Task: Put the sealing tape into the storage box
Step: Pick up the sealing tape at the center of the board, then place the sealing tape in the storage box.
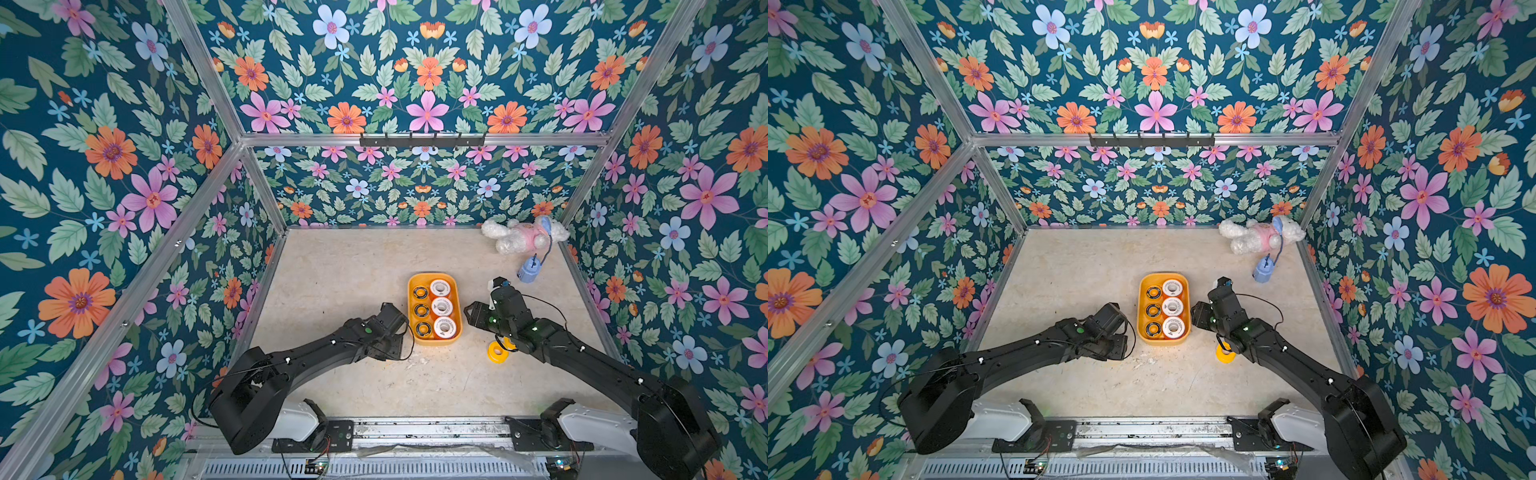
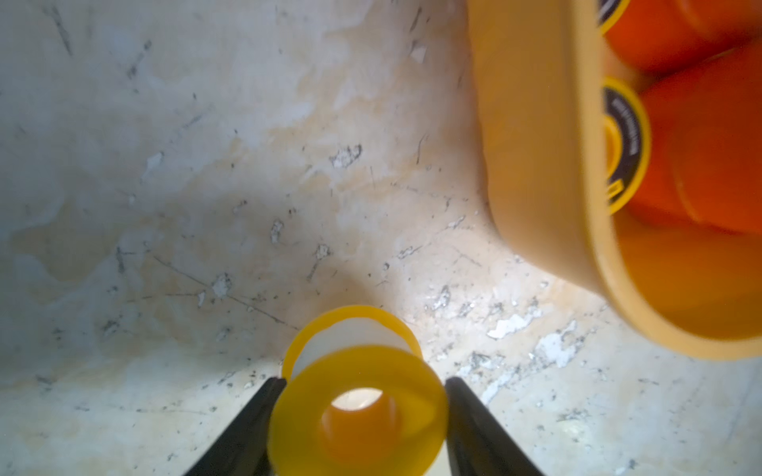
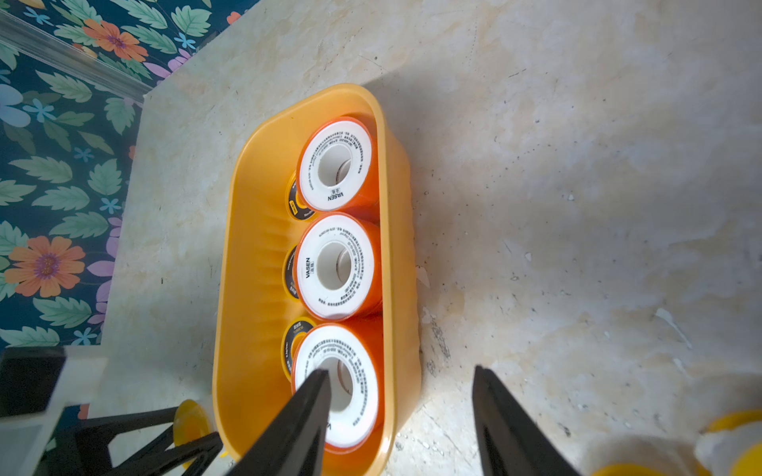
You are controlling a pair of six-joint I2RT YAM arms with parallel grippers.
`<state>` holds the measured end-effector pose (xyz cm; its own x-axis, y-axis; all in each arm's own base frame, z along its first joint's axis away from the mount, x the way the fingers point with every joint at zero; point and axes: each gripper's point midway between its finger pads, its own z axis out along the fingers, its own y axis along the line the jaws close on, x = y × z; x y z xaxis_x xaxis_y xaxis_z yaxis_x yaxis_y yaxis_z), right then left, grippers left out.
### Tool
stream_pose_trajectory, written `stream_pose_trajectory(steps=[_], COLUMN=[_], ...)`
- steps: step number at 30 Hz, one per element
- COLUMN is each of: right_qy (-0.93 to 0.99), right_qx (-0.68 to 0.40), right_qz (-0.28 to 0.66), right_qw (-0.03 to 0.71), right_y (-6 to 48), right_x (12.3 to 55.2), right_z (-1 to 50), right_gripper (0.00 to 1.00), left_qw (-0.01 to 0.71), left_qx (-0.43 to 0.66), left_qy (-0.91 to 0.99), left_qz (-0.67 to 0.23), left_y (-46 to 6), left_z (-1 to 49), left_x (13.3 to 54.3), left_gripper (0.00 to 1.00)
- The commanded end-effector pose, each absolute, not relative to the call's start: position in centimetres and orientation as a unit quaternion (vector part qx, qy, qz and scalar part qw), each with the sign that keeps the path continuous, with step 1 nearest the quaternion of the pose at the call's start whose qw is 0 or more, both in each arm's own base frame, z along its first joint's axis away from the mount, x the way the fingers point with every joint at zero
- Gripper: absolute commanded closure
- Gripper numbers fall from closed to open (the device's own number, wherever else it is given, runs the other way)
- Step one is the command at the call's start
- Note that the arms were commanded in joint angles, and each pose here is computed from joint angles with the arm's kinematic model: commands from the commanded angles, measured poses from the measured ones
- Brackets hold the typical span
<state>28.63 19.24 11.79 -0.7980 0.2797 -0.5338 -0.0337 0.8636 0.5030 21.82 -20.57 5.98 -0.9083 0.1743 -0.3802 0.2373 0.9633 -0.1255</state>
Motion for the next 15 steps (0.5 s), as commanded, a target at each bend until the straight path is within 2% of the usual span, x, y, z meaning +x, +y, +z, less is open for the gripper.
stream_pose_trajectory(steps=[1,8,15], right_qy=[0.908,0.914,0.923], right_qx=[0.055,0.057,0.053], right_qz=[0.272,0.256,0.24], right_qw=[0.314,0.31,0.295], right_y=[20.3,20.8,21.4], right_x=[29.2,30.6,31.6], right_z=[12.4,11.7,10.1], right_gripper=[0.4,0.43,0.54], left_qw=[0.211,0.264,0.292], left_qx=[0.108,0.101,0.116], left_qy=[0.968,0.953,0.941], left_qz=[-0.084,-0.111,-0.127], left_y=[-20.7,-22.8,-26.4], left_z=[7.9,12.7,15.2], left_x=[23.6,29.0,34.2], left_gripper=[0.35,0.36,0.35])
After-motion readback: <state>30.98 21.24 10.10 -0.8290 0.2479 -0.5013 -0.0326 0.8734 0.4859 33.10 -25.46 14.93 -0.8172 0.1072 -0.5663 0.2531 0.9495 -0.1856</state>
